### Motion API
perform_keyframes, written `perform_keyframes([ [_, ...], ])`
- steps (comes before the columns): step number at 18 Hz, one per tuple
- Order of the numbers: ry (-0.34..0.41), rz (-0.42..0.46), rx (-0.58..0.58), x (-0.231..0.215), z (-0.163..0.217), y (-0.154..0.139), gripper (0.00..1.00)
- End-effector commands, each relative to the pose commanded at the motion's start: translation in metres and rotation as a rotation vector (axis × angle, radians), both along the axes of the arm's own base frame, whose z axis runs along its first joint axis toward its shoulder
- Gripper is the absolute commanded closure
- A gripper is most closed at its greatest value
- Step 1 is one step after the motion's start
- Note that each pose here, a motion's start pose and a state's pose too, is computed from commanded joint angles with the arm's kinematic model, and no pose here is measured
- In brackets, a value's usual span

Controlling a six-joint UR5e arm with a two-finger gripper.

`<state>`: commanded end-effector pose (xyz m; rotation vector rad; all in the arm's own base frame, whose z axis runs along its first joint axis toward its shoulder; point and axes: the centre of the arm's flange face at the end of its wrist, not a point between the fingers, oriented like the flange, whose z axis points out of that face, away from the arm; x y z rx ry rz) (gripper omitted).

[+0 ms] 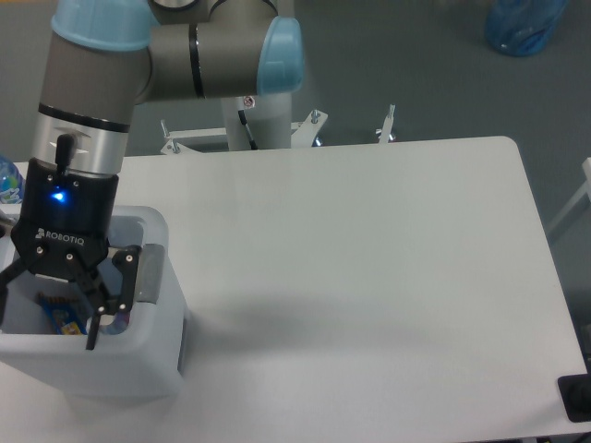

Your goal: Place the trash in the trash can

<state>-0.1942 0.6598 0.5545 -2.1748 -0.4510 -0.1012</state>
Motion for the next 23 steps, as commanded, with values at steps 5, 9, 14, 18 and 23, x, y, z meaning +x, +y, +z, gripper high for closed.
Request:
perform_keyframes([
  [5,0.025,0.070,0.025,-0.043,0.019,-0.022,0.00],
  [9,0.114,0.103,0.020,-0.092,0.030,-0.040,0.00],
  [14,0.244,0.076,-0.042,-0.139,0.021,-0.067,0.00],
  [18,0.422,0.044,-0.161,-0.162,0.010,-0.095,0.00],
  [23,0.555,-0.009,-0.405,-0.184,0.009,-0.132,0.00],
])
